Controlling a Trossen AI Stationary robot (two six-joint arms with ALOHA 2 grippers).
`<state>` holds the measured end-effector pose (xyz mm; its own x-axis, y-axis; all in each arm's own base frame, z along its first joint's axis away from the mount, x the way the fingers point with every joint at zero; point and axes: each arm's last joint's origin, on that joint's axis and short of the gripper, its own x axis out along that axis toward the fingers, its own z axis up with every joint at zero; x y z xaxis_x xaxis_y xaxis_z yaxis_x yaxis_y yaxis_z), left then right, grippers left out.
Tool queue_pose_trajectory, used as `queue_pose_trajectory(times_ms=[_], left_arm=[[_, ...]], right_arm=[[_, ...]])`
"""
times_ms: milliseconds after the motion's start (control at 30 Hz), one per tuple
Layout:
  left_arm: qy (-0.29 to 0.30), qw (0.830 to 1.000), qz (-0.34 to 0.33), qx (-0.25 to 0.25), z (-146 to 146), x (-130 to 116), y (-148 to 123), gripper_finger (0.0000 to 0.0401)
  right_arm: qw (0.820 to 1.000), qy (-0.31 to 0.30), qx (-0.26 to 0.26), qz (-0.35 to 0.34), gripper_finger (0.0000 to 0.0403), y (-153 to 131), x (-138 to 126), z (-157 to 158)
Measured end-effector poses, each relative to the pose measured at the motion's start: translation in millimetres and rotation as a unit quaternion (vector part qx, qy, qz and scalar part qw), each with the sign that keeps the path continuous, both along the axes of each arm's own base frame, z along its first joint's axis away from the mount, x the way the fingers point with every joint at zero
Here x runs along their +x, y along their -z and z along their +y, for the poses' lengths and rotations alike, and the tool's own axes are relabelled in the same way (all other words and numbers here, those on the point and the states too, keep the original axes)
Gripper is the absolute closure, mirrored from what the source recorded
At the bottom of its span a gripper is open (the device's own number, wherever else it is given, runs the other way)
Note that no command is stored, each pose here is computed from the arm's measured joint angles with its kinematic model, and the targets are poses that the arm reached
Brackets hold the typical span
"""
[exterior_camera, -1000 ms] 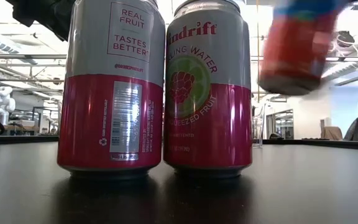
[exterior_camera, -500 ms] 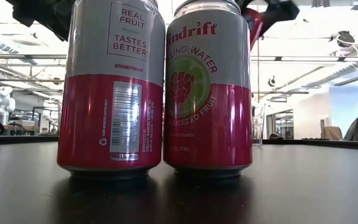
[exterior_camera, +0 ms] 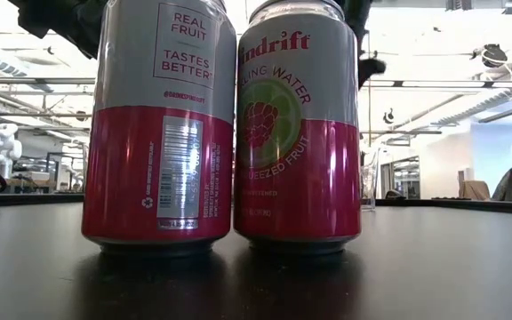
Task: Sort soda cans
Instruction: Put the middle right orange soda can into the right transparent bin
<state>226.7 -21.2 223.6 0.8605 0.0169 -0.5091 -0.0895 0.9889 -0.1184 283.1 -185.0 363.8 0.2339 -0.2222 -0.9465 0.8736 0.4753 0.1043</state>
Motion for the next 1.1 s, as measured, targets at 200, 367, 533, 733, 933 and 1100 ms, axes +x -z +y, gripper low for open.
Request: queue_pose_trajectory(times_ms=[200,367,533,733,933,1100], left_arm=[[0.000,1.000,0.000,0.000,0.0,0.0,0.0,0.0034],[0.000,1.000,0.000,0.000,0.0,0.0,0.0,0.0034],[0.000,1.000,0.000,0.000,0.0,0.0,-0.1,0.0034],[0.000,1.000,0.000,-0.001,0.0,0.0,0.0,0.0034],[0.000,1.000,0.000,0.000,0.0,-0.1,0.0,0.0034],[0.000,1.000,0.000,0.000,0.0,0.0,0.0,0.0034]], right_arm=[[0.999,-0.028,0.017,0.014,0.0109,25.1,33.0,-36.5],[0.998,-0.040,0.034,0.045,0.0109,52.4,54.6,-54.7],[0.994,-0.045,0.060,0.083,0.0109,87.9,62.3,-71.8],[0.997,-0.036,0.043,0.061,0.0099,99.8,67.0,-88.5],[0.996,-0.035,0.063,0.058,0.0098,111.9,65.8,-98.0],[0.995,-0.044,0.066,0.061,0.0098,125.5,71.3,-101.9]])
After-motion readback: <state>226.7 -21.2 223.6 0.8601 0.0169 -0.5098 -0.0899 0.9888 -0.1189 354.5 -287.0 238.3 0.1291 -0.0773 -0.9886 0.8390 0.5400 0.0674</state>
